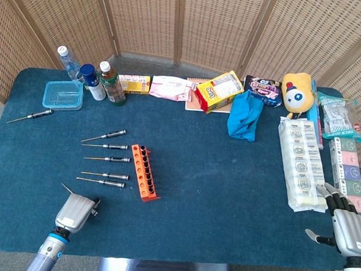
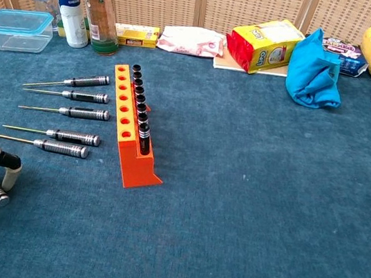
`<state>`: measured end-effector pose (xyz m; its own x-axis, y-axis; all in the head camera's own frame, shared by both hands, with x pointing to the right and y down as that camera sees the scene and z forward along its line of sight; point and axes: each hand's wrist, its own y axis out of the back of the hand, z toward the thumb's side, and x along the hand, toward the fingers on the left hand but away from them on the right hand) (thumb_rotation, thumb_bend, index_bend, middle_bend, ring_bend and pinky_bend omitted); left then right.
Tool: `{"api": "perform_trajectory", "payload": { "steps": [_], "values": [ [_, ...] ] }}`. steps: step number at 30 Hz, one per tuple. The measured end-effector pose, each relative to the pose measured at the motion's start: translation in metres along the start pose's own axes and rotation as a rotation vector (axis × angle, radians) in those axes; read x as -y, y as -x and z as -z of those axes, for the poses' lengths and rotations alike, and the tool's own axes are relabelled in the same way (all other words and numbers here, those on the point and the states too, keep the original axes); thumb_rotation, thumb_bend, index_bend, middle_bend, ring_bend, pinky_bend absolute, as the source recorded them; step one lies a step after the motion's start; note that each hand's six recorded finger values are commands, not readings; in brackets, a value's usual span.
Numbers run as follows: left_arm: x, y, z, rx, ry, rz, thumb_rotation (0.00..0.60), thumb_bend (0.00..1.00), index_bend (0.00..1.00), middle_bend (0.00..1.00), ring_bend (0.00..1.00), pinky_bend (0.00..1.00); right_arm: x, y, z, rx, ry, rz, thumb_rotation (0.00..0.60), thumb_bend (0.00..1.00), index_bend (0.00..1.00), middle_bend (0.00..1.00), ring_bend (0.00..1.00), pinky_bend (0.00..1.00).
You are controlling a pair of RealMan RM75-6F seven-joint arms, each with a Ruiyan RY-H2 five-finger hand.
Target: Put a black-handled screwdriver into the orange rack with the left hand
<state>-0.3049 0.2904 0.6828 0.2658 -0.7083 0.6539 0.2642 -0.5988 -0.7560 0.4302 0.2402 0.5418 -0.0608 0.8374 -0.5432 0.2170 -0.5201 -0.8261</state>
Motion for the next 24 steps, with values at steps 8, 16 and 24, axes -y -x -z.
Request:
{"api": "perform_trajectory", "payload": {
  "steps": [8,16,24],
  "values": [
    [-0.001,0.001,0.001,-0.003,-0.005,-0.007,0.600,0.40,0.65,1.00,1.00,1.00,0.000,0.000,0.000,-0.001,0.002,0.000,0.600,0.12,0.13,0.06,0.11,0.14],
    [-0.004,0.001,0.002,-0.003,0.000,-0.015,0.600,0.40,0.65,1.00,1.00,1.00,0.000,0.000,0.000,-0.001,0.002,-0.001,0.600,0.12,0.13,0.06,0.11,0.14],
    [-0.025,0.007,0.006,-0.002,0.058,-0.063,0.600,0.40,0.65,1.00,1.00,1.00,0.001,0.000,0.000,-0.002,0.000,-0.007,0.600,0.12,0.13,0.06,0.11,0.14]
  ]
}}
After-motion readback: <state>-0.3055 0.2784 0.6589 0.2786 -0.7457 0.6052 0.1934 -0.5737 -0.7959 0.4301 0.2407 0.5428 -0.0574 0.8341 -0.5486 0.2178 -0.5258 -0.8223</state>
